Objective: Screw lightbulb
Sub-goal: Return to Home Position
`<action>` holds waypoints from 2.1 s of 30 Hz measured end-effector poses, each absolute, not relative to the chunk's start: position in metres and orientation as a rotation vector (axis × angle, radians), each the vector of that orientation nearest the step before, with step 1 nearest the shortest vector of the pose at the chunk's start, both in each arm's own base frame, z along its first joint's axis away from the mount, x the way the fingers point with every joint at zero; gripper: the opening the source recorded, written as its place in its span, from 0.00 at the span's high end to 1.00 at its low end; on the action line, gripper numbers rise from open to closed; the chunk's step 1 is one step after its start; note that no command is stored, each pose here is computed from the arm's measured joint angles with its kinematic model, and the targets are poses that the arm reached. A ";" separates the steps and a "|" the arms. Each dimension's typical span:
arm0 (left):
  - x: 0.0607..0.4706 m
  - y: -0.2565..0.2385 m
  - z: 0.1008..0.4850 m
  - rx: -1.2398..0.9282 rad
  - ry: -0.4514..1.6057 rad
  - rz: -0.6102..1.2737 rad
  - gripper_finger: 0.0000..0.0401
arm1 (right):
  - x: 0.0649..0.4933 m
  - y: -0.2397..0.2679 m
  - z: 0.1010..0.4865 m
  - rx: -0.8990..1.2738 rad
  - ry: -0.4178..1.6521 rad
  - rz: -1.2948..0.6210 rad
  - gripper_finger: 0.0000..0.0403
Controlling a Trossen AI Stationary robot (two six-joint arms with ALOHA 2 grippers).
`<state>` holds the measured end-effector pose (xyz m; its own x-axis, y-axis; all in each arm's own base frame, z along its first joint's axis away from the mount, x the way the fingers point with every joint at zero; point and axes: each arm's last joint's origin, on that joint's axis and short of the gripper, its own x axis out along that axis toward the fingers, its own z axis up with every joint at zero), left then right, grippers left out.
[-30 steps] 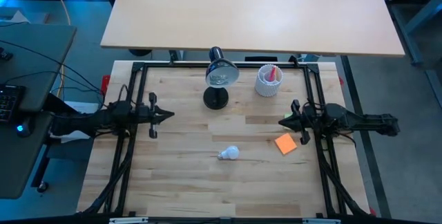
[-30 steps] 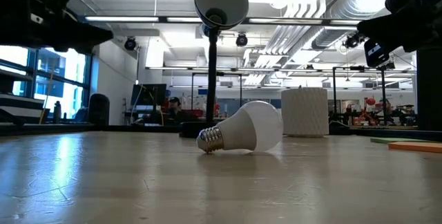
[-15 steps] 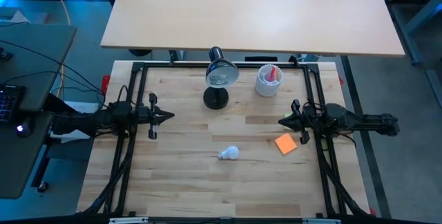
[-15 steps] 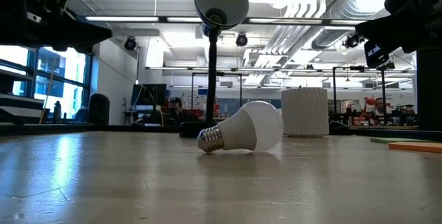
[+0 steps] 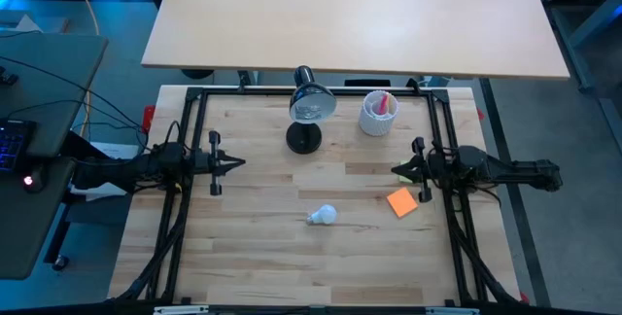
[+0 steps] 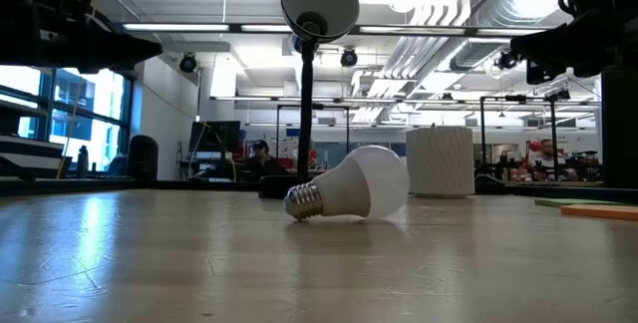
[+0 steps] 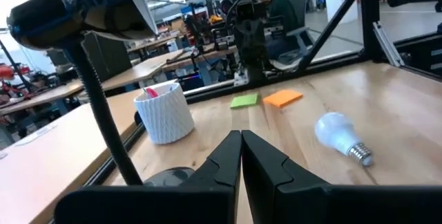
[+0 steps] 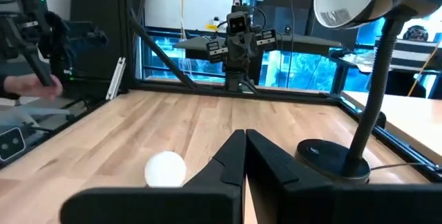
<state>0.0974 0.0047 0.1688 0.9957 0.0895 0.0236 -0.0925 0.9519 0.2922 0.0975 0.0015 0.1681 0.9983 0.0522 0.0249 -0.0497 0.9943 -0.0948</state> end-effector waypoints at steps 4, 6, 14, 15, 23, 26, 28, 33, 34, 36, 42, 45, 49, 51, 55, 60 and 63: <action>0.097 0.005 0.169 0.285 -0.010 0.092 0.98 | 0.097 0.002 0.168 -0.063 -0.026 0.052 0.98; 0.097 0.005 0.169 0.266 -0.011 0.093 0.98 | 0.097 0.002 0.168 -0.031 -0.025 0.052 0.98; 0.097 0.005 0.169 0.264 -0.011 0.093 0.98 | 0.097 0.002 0.168 0.052 -0.023 0.053 0.98; 0.097 0.005 0.169 0.264 -0.010 0.093 0.98 | 0.097 0.002 0.168 0.046 -0.023 0.053 0.98; 0.097 0.005 0.169 0.264 -0.011 0.093 0.98 | 0.097 0.002 0.168 0.045 -0.024 0.053 0.98; 0.097 0.005 0.169 0.264 -0.010 0.094 0.98 | 0.097 0.002 0.168 0.045 -0.023 0.053 0.98; 0.097 0.005 0.169 0.263 -0.010 0.094 0.98 | 0.097 0.002 0.168 0.045 -0.023 0.053 0.98; 0.097 0.005 0.169 0.158 -0.009 0.092 0.98 | 0.097 0.002 0.168 0.045 -0.024 0.053 0.98; 0.097 0.005 0.169 0.141 -0.010 0.092 0.98 | 0.097 0.002 0.168 0.045 -0.023 0.053 0.98; 0.097 0.005 0.169 0.134 -0.010 0.092 0.98 | 0.097 0.002 0.168 0.045 -0.023 0.053 0.98; 0.097 0.005 0.168 0.134 -0.010 0.092 0.98 | 0.097 0.002 0.168 0.044 -0.023 0.053 0.98; 0.097 0.005 0.168 0.134 -0.010 0.092 0.98 | 0.097 0.002 0.168 0.044 -0.023 0.053 0.98; 0.097 0.005 0.168 0.134 -0.010 0.092 0.98 | 0.097 0.002 0.168 0.044 -0.023 0.053 0.98; 0.097 0.005 0.168 0.134 -0.010 0.092 0.98 | 0.097 0.002 0.168 0.044 -0.024 0.053 0.98; 0.097 0.005 0.168 0.134 -0.010 0.092 0.98 | 0.097 0.002 0.168 0.044 -0.023 0.053 0.98; 0.097 0.005 0.168 0.133 -0.010 0.092 0.98 | 0.097 0.002 0.168 0.044 -0.023 0.053 0.98; 0.097 0.005 0.168 0.133 -0.010 0.092 0.98 | 0.097 0.002 0.168 0.044 -0.023 0.053 0.98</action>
